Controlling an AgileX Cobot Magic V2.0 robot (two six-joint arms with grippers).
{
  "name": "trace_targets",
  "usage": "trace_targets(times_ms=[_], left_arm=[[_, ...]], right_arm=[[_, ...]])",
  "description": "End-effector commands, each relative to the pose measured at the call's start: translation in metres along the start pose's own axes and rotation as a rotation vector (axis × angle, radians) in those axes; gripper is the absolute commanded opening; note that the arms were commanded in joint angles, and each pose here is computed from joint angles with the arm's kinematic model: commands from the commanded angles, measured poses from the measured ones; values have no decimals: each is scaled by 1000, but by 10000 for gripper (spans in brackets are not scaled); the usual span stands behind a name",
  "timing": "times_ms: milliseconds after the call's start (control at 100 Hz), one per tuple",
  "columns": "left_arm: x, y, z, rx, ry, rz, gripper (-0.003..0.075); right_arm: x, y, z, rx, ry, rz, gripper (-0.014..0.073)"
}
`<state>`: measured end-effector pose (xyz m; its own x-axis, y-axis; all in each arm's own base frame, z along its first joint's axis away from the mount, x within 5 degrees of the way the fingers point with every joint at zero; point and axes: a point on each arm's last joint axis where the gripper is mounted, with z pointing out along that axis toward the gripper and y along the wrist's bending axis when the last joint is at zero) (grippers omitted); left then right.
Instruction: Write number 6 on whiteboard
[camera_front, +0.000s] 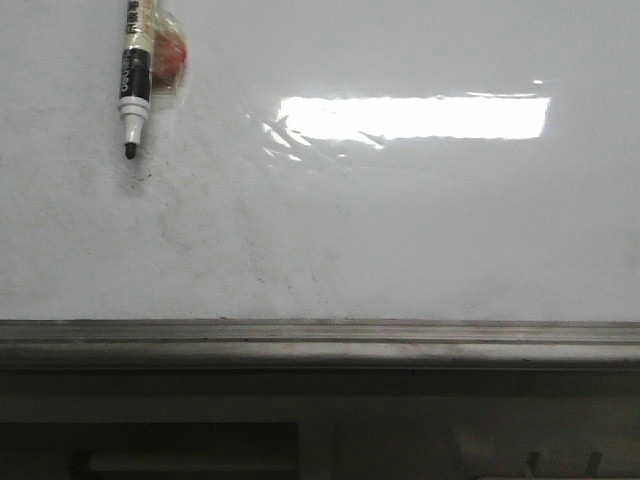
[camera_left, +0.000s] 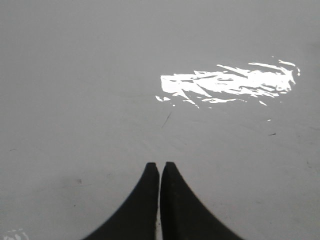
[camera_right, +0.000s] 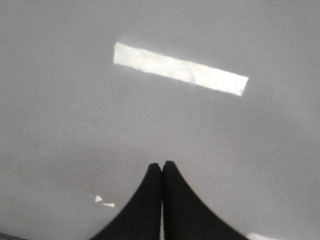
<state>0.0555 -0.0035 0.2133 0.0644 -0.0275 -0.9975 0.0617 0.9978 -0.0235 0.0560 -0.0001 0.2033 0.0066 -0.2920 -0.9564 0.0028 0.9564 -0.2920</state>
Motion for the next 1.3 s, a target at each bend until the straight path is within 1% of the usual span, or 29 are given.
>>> trace_targets(times_ms=[0,360,440,500,560,620,740,910,980,1090,1140,1210,1260,1290], left_arm=[[8,1,-1,-9,-58,-17,-20],[8,1,-1,-9,-58,-17,-20],[8,1,-1,-9,-58,-29,-20],[8,1,-1,-9,-58,-54,-20],[8,1,-1,-10,-58,-109,-20],[8,2,-1,-10,-58,-163,-20],[8,2,-1,-12,-58,-338,-20],[7,3,-1,-15,-62,-577,-20],[4,3,-2,-9,-66,-626,-20],[-8,-2,-3,33,-49,-629,-20],[-19,-5,-4,60,-30,-607,-20],[-32,-10,-3,94,35,-556,-20],[-44,-12,-2,111,64,-501,-20],[-49,-14,0,121,102,-459,-20]], right_arm=[[0,-1,-1,30,-70,-6,-65],[0,-1,-1,30,-70,-6,-65],[0,-1,-1,29,-70,13,-65],[0,-1,-1,27,-71,79,-65],[0,-1,-1,24,-72,163,-65],[0,-1,-1,22,-73,223,-65],[-3,-2,-1,30,-102,357,-65],[-4,-5,-1,40,-128,652,-65],[-8,-5,-2,30,-130,693,-64],[-23,-6,-4,-12,-128,691,-62],[-31,-6,-4,-39,-107,684,-62],[-42,-5,-2,-78,-52,652,-62],[-49,-4,2,-110,14,621,-62],[-52,-4,6,-127,64,605,-62]])
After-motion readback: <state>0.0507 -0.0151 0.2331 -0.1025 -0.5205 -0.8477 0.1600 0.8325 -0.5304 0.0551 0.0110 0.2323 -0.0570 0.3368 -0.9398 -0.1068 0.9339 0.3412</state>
